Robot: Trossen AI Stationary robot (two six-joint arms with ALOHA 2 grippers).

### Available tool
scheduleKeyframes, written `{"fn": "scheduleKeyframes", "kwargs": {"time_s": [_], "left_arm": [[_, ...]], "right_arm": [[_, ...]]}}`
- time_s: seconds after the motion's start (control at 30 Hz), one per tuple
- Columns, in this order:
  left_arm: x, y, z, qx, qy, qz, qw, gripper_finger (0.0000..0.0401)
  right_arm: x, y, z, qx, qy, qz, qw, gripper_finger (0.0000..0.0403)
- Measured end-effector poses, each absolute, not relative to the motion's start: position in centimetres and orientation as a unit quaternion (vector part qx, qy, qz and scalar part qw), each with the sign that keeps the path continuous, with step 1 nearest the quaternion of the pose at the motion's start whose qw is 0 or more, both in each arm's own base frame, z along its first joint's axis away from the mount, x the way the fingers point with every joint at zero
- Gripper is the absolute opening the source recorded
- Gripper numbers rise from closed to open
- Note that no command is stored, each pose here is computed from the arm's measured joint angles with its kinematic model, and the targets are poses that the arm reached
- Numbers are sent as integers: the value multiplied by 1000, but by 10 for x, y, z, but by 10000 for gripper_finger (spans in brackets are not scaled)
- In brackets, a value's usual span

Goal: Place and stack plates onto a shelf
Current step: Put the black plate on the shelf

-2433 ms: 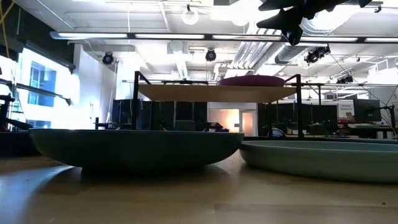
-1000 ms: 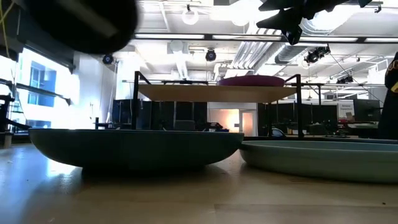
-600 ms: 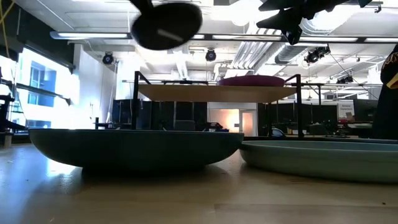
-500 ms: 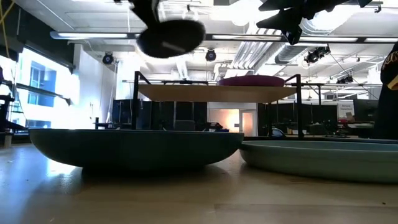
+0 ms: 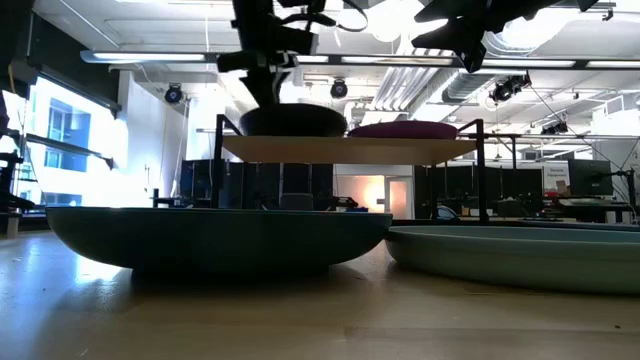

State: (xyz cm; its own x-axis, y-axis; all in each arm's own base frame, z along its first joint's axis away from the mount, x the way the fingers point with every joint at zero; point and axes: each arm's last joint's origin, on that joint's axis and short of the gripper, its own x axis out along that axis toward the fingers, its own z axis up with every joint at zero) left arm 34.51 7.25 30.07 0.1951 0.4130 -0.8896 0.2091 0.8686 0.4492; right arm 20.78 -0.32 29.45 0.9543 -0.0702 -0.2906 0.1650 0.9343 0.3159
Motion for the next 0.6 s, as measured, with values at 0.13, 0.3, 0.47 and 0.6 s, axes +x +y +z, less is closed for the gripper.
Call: {"fn": "scheduleKeyframes", "kwargs": {"time_s": [0.13, 0.3, 0.47, 0.6], "left_arm": [[349, 72, 300, 240, 619, 68, 745, 0], [348, 73, 300, 242, 621, 66, 743, 8], [348, 72, 300, 245, 621, 62, 742, 26], [348, 73, 300, 247, 621, 64, 741, 45]], "right_arm": [[208, -3, 295, 171, 138, -62, 974, 149], [208, -3, 295, 171, 138, -62, 974, 149], [208, -3, 295, 171, 138, -62, 974, 149], [208, -3, 295, 171, 138, -62, 974, 149]]}}
